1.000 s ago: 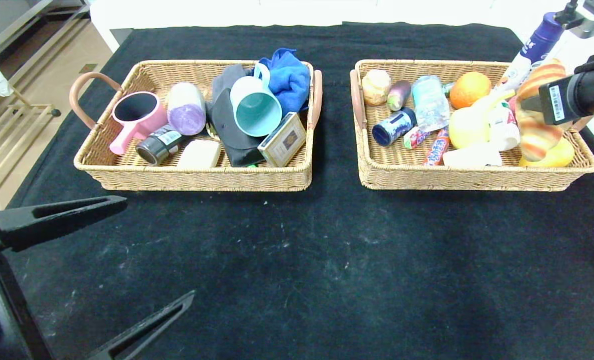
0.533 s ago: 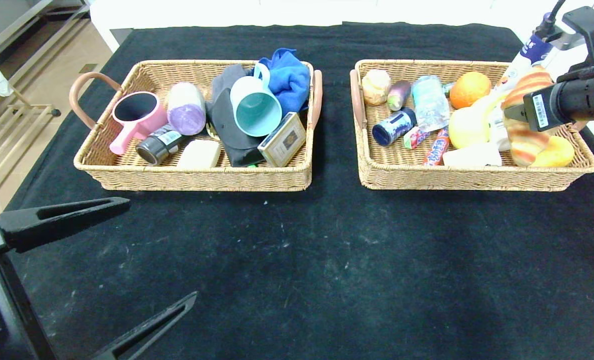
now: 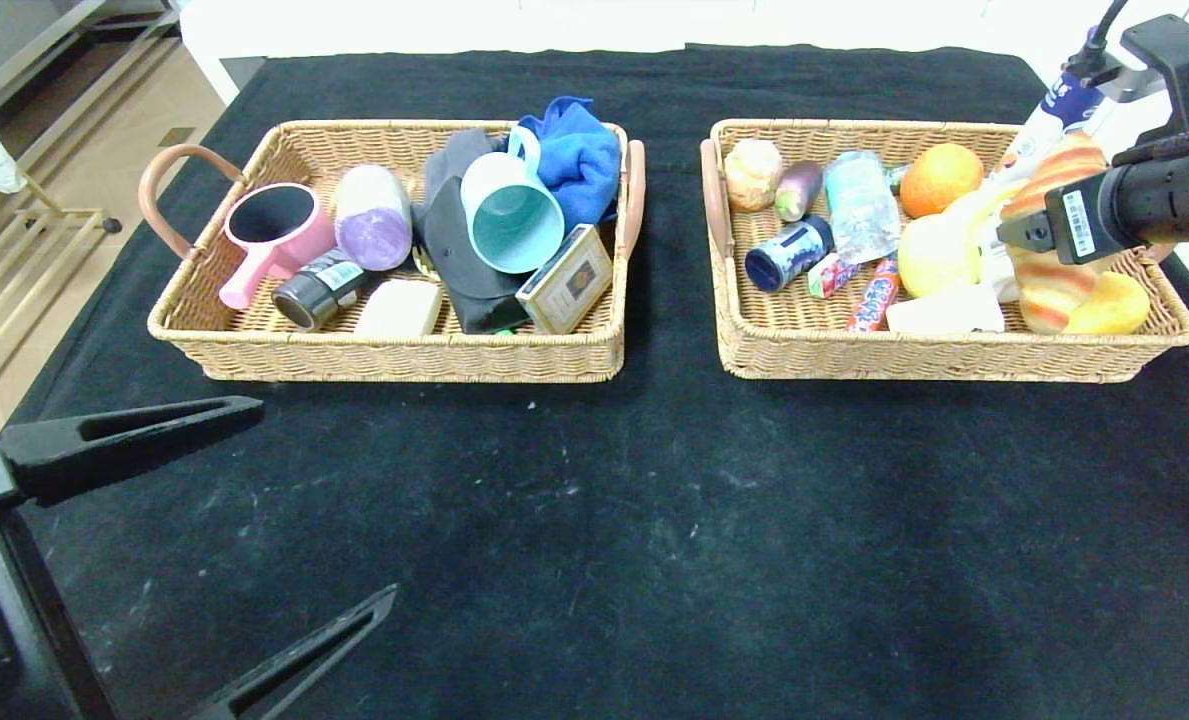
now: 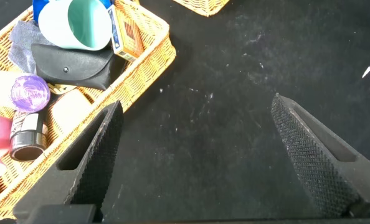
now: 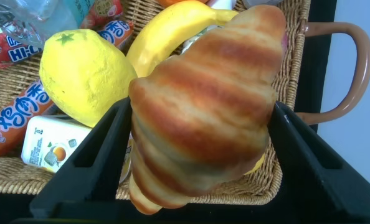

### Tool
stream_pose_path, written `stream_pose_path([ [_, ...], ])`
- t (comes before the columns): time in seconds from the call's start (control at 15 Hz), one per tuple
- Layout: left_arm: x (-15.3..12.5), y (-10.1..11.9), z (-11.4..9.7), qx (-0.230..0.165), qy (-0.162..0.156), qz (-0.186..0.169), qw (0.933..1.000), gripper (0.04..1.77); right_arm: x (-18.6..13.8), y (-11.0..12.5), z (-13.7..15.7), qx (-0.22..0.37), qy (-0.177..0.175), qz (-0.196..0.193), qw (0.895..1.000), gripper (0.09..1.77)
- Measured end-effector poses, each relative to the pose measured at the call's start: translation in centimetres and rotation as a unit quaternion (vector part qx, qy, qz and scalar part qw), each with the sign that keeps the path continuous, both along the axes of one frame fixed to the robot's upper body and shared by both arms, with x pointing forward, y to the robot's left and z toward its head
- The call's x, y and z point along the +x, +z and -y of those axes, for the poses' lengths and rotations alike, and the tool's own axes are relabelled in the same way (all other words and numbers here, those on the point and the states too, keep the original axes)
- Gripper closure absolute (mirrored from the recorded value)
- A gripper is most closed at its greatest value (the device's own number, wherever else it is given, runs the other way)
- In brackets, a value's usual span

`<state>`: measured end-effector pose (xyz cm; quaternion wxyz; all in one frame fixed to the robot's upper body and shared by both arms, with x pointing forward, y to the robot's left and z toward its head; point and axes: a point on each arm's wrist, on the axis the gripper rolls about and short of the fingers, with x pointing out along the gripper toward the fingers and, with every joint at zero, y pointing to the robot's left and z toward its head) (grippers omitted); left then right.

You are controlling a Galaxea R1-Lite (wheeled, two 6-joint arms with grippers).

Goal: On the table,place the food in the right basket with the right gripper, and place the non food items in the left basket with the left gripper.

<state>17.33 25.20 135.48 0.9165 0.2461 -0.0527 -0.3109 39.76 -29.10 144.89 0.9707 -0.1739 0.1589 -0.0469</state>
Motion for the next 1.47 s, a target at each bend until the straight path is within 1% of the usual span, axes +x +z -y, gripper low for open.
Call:
stream_pose_path([
  [0.33,0.0,-0.1,0.0,0.001,0.000,-0.001,1.0000,0.09,0.0,0.0,0.0,-0.001,0.000,0.000,1.000,0.25],
  [0.6,0.0,-0.1,0.0,0.002,0.000,-0.002,1.0000,0.09,-0.3,0.2,0.0,0.001,0.001,0.000,1.000,0.21],
  [0.73,0.1,-0.1,0.0,0.001,0.005,-0.002,1.0000,0.09,-1.2,0.3,-0.1,0.003,0.006,-0.001,1.000,0.19],
  [0.87,0.3,0.1,-0.1,-0.003,0.016,-0.001,0.9999,0.09,-3.0,0.2,-0.4,0.011,0.015,-0.003,1.000,0.18],
  [1.0,0.6,0.2,-0.6,-0.008,0.045,-0.001,0.9990,0.09,-5.8,-0.3,-0.6,0.032,0.028,-0.007,0.999,0.18],
  [1.13,0.8,0.4,-1.8,-0.016,0.087,0.006,0.9960,0.09,-9.2,-1.1,-0.3,0.047,0.049,-0.015,0.998,0.17],
  [1.33,-0.4,1.1,-3.8,-0.033,0.142,0.028,0.9889,0.09,-14.4,-1.9,1.1,0.065,0.068,-0.009,0.996,0.16],
  [1.47,-1.7,1.0,-5.3,-0.029,0.178,0.025,0.9833,0.09,-17.7,-2.4,2.4,0.076,0.073,-0.007,0.994,0.16],
])
